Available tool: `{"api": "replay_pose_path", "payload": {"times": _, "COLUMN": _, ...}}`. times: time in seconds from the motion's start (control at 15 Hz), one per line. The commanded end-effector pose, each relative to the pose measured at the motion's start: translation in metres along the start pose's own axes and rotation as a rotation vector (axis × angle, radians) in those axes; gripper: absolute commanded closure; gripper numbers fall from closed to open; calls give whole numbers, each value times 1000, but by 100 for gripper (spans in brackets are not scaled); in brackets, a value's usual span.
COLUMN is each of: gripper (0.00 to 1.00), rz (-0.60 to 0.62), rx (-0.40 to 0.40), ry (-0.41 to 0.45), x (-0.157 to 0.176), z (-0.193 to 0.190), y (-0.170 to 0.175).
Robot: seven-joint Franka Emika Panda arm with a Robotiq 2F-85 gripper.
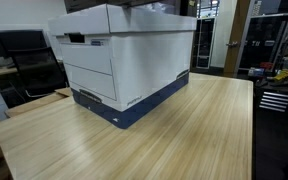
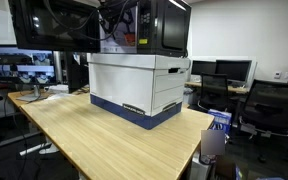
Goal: Open the door of the microwave, then remove the bowl from the microwave
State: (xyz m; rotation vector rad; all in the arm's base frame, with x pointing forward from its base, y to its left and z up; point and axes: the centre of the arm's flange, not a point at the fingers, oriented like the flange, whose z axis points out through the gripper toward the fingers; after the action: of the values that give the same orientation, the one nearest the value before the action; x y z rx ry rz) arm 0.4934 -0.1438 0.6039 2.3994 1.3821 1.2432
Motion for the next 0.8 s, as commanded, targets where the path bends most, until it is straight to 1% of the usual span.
{"api": "replay_pose_path", "payload": {"times": 0.0, "gripper": 13, "rz": -39, "rx": -26, "ry": 32, "x": -11, "z": 6, "y": -10}}
{"api": "replay_pose_path", "payload": {"times": 0.13, "gripper": 3, "rz": -35, "rx": -36, "ry": 49, "x": -12, "z": 7, "y": -16}}
{"api": "replay_pose_path", "payload": {"times": 0.2, "gripper": 0, "rz": -31, "rx": -43, "ry": 61, "x": -12, "z": 7, "y": -19}}
{"api": "replay_pose_path", "payload": {"times": 0.53, "gripper": 0, "rz": -9, "rx": -55, "ry": 69, "x": -4, "z": 0, "y": -29}}
{"api": "replay_pose_path", "payload": {"times": 0.73, "gripper": 0, "rz": 5, "rx": -111, "ry": 67, "x": 6, "z": -10, "y": -30}}
